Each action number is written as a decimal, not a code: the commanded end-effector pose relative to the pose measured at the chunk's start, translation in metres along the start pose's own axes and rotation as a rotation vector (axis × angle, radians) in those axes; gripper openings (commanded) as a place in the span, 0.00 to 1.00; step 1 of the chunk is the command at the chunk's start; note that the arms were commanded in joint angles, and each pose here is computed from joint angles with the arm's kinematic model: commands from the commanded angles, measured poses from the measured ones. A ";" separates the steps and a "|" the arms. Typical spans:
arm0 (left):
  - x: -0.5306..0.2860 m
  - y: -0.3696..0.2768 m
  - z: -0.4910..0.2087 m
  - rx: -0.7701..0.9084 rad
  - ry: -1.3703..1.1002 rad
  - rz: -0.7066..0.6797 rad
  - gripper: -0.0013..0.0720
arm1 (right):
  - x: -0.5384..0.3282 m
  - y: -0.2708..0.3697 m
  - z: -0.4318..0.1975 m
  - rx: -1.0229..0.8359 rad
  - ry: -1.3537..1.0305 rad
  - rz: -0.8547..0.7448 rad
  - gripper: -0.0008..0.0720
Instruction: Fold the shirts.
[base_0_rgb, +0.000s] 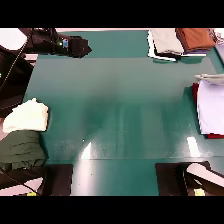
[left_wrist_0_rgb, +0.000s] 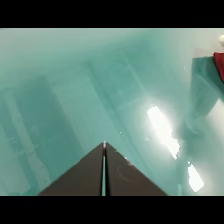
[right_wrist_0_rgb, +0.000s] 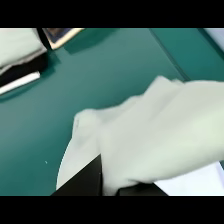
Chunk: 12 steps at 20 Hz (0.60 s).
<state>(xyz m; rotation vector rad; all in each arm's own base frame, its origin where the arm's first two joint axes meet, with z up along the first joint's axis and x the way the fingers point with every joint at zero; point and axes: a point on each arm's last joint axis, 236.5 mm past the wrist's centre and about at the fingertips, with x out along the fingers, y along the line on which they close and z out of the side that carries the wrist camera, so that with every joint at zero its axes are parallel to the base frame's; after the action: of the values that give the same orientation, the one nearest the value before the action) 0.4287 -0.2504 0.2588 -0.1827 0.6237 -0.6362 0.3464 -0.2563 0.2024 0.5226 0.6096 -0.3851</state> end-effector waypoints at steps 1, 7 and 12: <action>0.000 0.000 0.000 0.009 0.000 0.001 0.05 | -0.019 -0.027 -0.045 0.036 0.043 -0.085 0.04; 0.000 0.000 0.000 0.034 0.001 0.001 0.05 | -0.029 -0.066 -0.124 -0.002 0.171 -0.251 0.19; 0.000 0.000 0.000 0.033 0.001 0.000 0.05 | -0.034 -0.054 -0.116 -0.017 0.149 -0.232 0.81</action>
<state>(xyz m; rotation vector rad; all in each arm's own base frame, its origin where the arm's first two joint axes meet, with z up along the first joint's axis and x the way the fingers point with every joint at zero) 0.4284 -0.2503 0.2586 -0.1537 0.6156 -0.6455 0.2429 -0.2339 0.1183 0.4782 0.8258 -0.5738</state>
